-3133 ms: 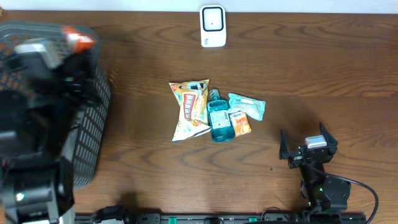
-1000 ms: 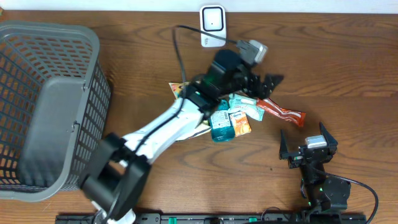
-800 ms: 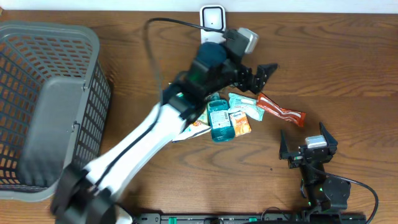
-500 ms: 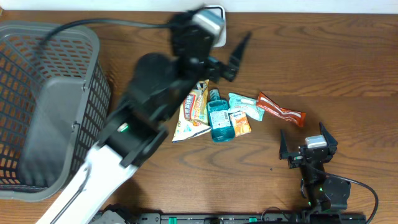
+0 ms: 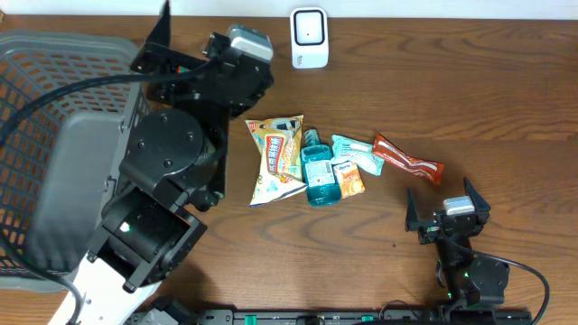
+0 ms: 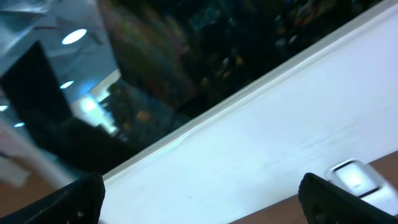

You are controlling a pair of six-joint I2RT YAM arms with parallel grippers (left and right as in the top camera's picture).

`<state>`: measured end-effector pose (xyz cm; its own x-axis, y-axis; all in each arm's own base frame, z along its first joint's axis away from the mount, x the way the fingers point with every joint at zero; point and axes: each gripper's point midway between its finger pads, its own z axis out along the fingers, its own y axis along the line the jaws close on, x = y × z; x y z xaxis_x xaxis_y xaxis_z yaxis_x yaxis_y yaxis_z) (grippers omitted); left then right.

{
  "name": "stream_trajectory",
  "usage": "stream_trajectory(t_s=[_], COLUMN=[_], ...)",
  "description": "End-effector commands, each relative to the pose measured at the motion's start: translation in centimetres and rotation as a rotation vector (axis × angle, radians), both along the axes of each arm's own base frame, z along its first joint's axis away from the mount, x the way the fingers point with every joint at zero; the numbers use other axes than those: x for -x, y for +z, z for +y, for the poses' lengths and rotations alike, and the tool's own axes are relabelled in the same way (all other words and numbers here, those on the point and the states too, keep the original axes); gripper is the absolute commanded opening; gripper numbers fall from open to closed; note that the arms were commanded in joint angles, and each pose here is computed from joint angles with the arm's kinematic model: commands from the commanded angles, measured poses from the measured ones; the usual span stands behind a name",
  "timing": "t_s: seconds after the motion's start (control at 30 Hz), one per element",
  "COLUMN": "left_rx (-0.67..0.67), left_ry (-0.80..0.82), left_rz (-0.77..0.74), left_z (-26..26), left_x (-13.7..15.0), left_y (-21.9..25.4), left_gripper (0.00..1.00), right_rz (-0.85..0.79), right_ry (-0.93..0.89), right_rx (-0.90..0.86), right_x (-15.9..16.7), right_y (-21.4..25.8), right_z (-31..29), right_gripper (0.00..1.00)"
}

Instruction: Scan the item barcode

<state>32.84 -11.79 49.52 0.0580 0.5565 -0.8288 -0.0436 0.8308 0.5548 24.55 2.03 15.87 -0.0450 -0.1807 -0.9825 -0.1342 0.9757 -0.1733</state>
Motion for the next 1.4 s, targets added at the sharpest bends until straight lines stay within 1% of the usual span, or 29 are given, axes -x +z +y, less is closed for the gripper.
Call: stream_trajectory(t_s=[0.0, 0.1, 0.23, 0.27, 0.37, 0.47, 0.53, 0.67, 0.8, 0.83, 0.9, 0.93, 1.0, 1.07, 1.2, 1.37], left_rx=[-0.040, -0.040, 0.019, 0.026, 0.076, 0.147, 0.178, 0.202, 0.254, 0.257, 0.273, 0.297, 0.294, 0.288, 0.274, 0.238], left_ry=[0.100, 0.136, 0.207, 0.204, 0.116, 0.002, -0.028, -0.036, -0.031, -0.046, -0.099, -0.135, -0.162, -0.181, -0.222, -0.295], left_rz=[-0.006, -0.006, -0.021, -0.020, 0.004, -0.005, -0.031, -0.104, -0.177, -0.190, -0.215, -0.235, -0.250, -0.265, -0.282, -0.295], left_z=[2.4, 3.8, 7.2, 7.6, 8.2, 8.2, 8.7, 9.9, 11.0, 10.9, 10.4, 10.1, 9.9, 9.7, 9.2, 8.0], left_x=[0.0, -0.4, -0.5, -0.4, 0.5, 2.7, 4.1, 7.3, 10.2, 10.8, 12.4, 13.6, 14.7, 15.6, 17.1, 19.3], left_y=[0.5, 0.5, 1.0, 1.0, 0.5, 0.6, 1.1, 2.7, 4.3, 4.6, 5.1, 5.5, 5.8, 6.1, 6.3, 6.2], left_gripper=[0.99, 0.99, 0.99, 0.99, 0.99, 0.99, 0.99, 0.99, 0.99, 0.99, 0.99, 0.99, 0.99, 0.99, 0.99, 0.99], right_rz=[0.005, 0.004, 0.005, 0.005, 0.005, 0.005, 0.005, 0.005, 0.006, 0.007, 0.029, 0.092, 0.183, 0.269, 0.355, 0.463], right_ry=[-0.001, -0.001, -0.001, -0.001, -0.001, -0.001, -0.001, -0.001, 0.017, 0.045, 0.187, 0.330, 0.463, 0.557, 0.647, 0.617], right_rx=[-0.015, -0.015, -0.015, -0.015, -0.015, -0.015, -0.015, -0.015, -0.034, -0.074, -0.222, -0.375, -0.536, -0.647, -0.739, -0.938], right_x=[0.0, 0.0, 0.0, 0.0, 0.0, 0.0, 0.0, 0.0, 0.1, 0.1, 0.7, 1.8, 3.1, 4.4, 5.7, 5.8], right_y=[-0.1, -0.1, -0.1, -0.1, -0.1, -0.1, -0.1, -0.1, -0.1, 0.1, 0.5, 0.5, 0.6, 0.6, 0.7, 0.7], right_z=[0.0, 0.0, 0.0, 0.0, 0.0, 0.0, 0.0, 0.0, 0.3, 0.9, 3.4, 5.8, 8.0, 9.5, 10.8, 10.9], right_gripper=[0.99, 0.99, 0.99, 0.99, 0.99, 0.99, 0.99, 0.99, 0.99, 0.99, 0.99, 0.99, 0.99, 0.99, 0.99, 0.99])
